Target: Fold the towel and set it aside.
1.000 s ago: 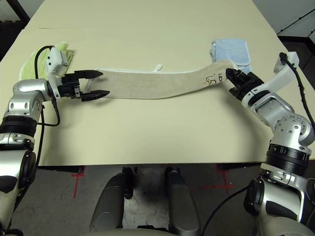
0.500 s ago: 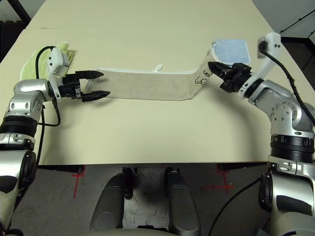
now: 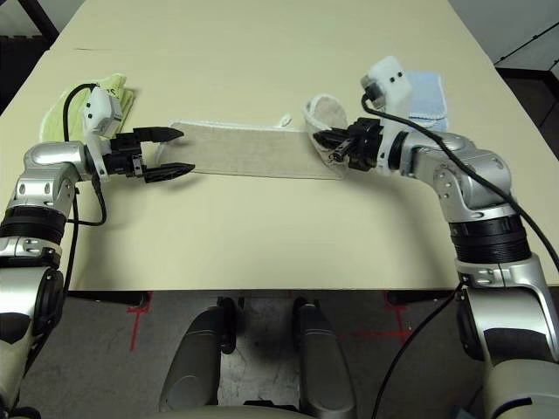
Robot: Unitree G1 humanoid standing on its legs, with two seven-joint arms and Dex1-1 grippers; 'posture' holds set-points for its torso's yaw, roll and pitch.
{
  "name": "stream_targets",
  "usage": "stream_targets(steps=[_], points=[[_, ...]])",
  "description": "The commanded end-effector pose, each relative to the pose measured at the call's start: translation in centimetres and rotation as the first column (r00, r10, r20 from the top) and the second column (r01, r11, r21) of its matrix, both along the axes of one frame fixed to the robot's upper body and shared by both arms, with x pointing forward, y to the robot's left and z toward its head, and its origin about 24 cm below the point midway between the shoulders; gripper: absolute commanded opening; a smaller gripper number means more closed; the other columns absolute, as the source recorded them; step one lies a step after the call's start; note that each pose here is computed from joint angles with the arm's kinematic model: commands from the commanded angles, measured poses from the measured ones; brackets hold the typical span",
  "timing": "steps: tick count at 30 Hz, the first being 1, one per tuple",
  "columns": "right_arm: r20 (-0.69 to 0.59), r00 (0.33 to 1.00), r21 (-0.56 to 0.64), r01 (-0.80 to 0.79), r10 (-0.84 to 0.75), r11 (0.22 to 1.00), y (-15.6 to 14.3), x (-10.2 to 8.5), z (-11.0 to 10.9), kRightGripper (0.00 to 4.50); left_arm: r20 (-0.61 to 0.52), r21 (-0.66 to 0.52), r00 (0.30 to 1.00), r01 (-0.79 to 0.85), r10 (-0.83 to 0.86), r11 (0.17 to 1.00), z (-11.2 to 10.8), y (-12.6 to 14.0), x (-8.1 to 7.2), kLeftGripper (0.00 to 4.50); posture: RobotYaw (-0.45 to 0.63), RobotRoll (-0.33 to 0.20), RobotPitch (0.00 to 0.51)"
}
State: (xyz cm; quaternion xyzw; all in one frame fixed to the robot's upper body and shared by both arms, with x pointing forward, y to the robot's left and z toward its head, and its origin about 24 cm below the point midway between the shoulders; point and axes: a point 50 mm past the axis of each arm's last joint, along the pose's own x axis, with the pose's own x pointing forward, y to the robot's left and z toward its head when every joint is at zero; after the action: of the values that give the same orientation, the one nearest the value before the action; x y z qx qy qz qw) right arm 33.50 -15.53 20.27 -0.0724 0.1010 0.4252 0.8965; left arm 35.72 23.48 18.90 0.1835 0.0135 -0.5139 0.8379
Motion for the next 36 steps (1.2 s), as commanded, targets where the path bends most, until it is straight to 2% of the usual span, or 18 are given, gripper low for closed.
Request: stream_targets(steps=[1,6,12,17,21,24,30,36], points=[[0.003,1.000,-0.029,-0.015,0.015,0.999,1.0,0.0,0.0,0.03,0.000,0.020,1.000,0.019,-0.019,1.000,0.1,-0.4,0.1,4.50,0.01,0.000,0.184],[-0.013,1.000,-0.046,-0.011,0.010,0.999,2.5,0.6,-1.2,0.03,-0.002,0.021,1.000,0.021,-0.021,1.000,0.2,-0.5,0.2,4.50,0.02,0.000,0.185],[-0.015,0.999,-0.054,-0.043,0.042,0.998,3.6,0.7,-1.6,0.03,-0.002,0.023,1.000,0.019,-0.019,1.000,0.3,-0.3,0.1,4.50,0.03,0.000,0.185],[-0.004,0.999,-0.134,-0.032,0.032,0.990,4.5,1.4,-3.3,0.03,-0.005,0.026,1.000,0.017,-0.017,1.000,0.2,-0.3,0.1,4.50,0.03,0.000,0.188],[0.063,0.990,-0.242,-0.109,0.127,0.964,4.4,1.3,-3.6,1.15,-0.008,0.027,1.000,0.019,-0.019,0.999,0.2,-0.3,0.0,4.50,0.03,0.000,0.188],[0.146,0.951,-0.311,-0.219,0.274,0.925,4.3,0.8,-3.2,2.28,-0.011,0.028,1.000,0.020,-0.020,0.999,0.1,-0.3,0.0,4.50,0.03,0.000,0.187],[0.219,0.901,-0.248,-0.319,0.374,0.915,3.0,0.2,-1.7,4.48,-0.016,0.028,1.000,0.024,-0.023,0.999,0.0,-0.4,0.1,4.50,0.01,0.000,0.185],[0.298,0.888,-0.144,-0.320,0.350,0.936,-0.8,-0.2,0.2,4.48,-0.019,0.027,0.999,0.027,-0.027,0.999,-0.1,-0.6,0.2,4.50,0.00,0.000,0.183]])
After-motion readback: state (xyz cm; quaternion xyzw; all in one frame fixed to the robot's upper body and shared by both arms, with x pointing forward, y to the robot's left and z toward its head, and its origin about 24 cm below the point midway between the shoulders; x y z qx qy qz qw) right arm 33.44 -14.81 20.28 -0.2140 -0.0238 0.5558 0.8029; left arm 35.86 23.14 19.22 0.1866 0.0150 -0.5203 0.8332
